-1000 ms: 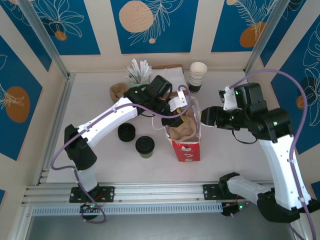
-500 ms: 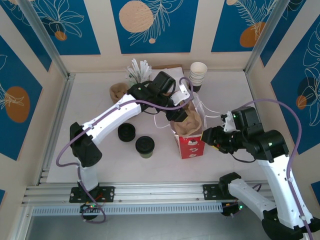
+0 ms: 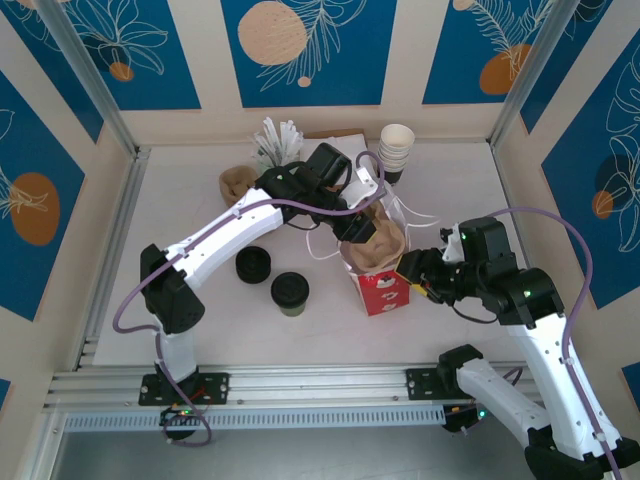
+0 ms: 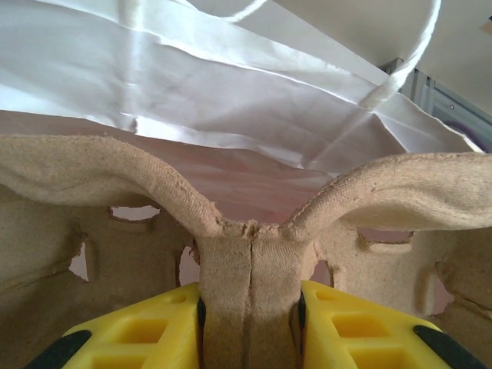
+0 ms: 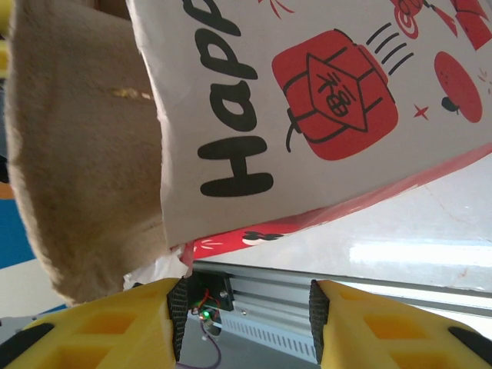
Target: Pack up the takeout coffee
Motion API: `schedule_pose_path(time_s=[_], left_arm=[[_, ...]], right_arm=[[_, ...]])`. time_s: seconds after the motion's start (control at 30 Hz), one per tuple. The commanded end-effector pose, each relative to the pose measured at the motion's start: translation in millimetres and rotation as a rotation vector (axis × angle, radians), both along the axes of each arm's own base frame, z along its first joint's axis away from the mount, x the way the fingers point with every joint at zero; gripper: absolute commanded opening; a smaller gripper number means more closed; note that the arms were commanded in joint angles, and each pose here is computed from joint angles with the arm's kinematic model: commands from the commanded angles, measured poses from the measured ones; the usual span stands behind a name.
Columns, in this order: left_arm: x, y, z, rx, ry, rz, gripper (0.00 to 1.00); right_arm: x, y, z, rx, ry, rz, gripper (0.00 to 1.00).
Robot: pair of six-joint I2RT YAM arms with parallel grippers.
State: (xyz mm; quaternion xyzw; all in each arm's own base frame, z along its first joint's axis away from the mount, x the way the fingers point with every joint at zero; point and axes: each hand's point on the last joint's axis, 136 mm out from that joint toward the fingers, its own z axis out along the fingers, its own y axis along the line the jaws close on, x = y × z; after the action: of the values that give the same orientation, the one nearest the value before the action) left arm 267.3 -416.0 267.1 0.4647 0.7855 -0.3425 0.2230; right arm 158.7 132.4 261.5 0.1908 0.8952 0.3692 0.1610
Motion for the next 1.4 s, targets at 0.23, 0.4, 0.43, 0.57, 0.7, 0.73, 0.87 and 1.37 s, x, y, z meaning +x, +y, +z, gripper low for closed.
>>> schedule_pose_path(time_s=[0.23, 0.4, 0.43, 0.57, 0.7, 0.73, 0.87, 1.37], left_arm=[[7, 0, 1, -0.005, 0.004, 0.028, 0.32], [8, -1, 1, -0.01, 0.012, 0.031, 0.32], [9, -1, 2, -0.011, 0.012, 0.031, 0.32], [9, -2, 0, -0.007, 0.017, 0.031, 0.32], [9, -3, 2, -0.014, 0.017, 0.031, 0.32], [9, -3, 2, -0.013, 0.017, 0.031, 0.32], [9, -4, 4, -0.017, 0.021, 0.031, 0.32], [16, -3, -3, 0.009, 0.005, 0.049, 0.32]], right_arm=[[3, 4, 8, 0.055, -0.038, -0.008, 0.47], [1, 3, 7, 0.059, -0.046, -0.013, 0.48], [1, 3, 5, 0.057, -0.045, -0.017, 0.48], [3, 4, 6, 0.056, -0.051, -0.008, 0.48], [8, 0, -1, 0.023, -0.051, -0.022, 0.48], [9, 0, -2, 0.019, -0.051, -0.023, 0.48], [14, 1, -8, 0.011, -0.045, -0.025, 0.47], [4, 1, -11, -0.003, -0.027, 0.016, 0.19]])
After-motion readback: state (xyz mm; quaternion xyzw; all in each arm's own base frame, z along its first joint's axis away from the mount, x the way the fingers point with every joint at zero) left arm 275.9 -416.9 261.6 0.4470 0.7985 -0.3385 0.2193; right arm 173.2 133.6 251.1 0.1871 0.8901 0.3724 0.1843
